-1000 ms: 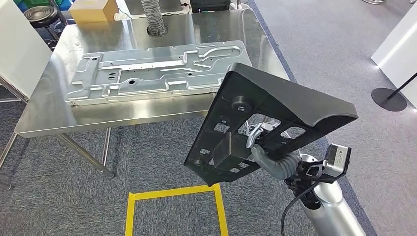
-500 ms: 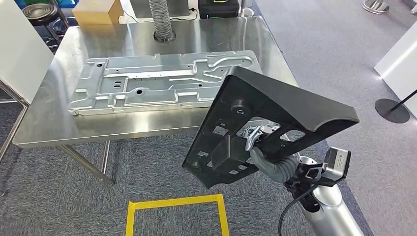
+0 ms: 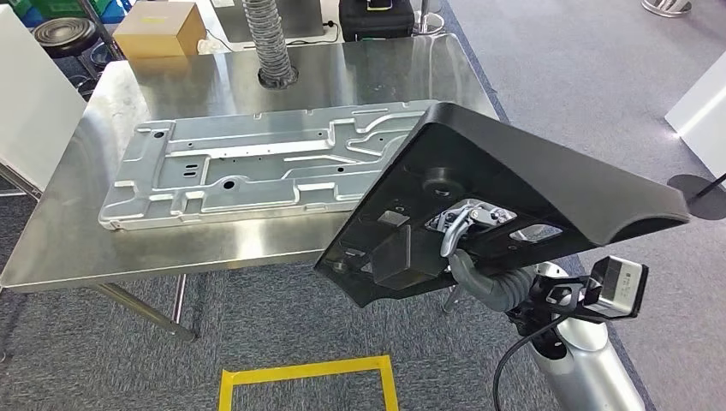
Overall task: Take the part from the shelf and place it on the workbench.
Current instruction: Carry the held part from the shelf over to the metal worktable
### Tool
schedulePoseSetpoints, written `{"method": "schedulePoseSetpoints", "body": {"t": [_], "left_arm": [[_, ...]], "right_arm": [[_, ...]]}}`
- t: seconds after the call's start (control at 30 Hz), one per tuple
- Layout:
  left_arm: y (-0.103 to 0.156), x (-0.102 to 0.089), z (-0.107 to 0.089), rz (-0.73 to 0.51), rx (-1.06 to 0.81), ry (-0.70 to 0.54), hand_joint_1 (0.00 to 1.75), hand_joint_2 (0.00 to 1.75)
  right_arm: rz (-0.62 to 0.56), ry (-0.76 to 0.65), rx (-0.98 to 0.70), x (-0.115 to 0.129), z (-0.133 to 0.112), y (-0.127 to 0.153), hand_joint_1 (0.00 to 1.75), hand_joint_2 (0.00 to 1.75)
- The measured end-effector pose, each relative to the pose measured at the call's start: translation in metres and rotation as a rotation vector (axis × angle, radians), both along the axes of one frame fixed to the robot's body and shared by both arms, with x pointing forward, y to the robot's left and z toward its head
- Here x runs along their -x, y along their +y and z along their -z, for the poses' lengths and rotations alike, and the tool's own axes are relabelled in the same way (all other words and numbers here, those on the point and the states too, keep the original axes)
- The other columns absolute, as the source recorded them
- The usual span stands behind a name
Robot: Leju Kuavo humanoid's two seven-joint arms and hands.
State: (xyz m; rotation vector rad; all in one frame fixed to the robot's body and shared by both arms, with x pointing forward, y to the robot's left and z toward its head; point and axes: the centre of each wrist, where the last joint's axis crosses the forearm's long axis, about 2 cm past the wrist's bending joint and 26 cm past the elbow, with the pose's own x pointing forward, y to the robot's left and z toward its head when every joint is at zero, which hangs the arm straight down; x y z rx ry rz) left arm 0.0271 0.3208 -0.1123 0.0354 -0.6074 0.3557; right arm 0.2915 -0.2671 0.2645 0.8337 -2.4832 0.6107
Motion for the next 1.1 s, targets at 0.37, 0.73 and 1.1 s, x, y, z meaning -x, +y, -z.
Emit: {"method": "schedulePoseSetpoints", "body": {"t": [0.37, 0.73, 1.1], "left_arm": [[0.000, 0.006, 0.000, -0.007, 0.000, 0.010, 0.00, 1.75], [-0.002, 0.003, 0.000, -0.031, 0.004, -0.002, 0.00, 1.75], [-0.002, 0.000, 0.000, -0.048, -0.002, -0.006, 0.00, 1.75]], "right_arm": [[-0.012, -0.098, -0.017, -0.007, -0.034, -0.003, 1.75, 1.75], [-0.024, -0.163, 0.002, -0.021, -0.079, -0.005, 1.75, 1.75], [-0.016, -0.172, -0.008, -0.022, -0.082, -0.001, 1.75, 1.75]]}}
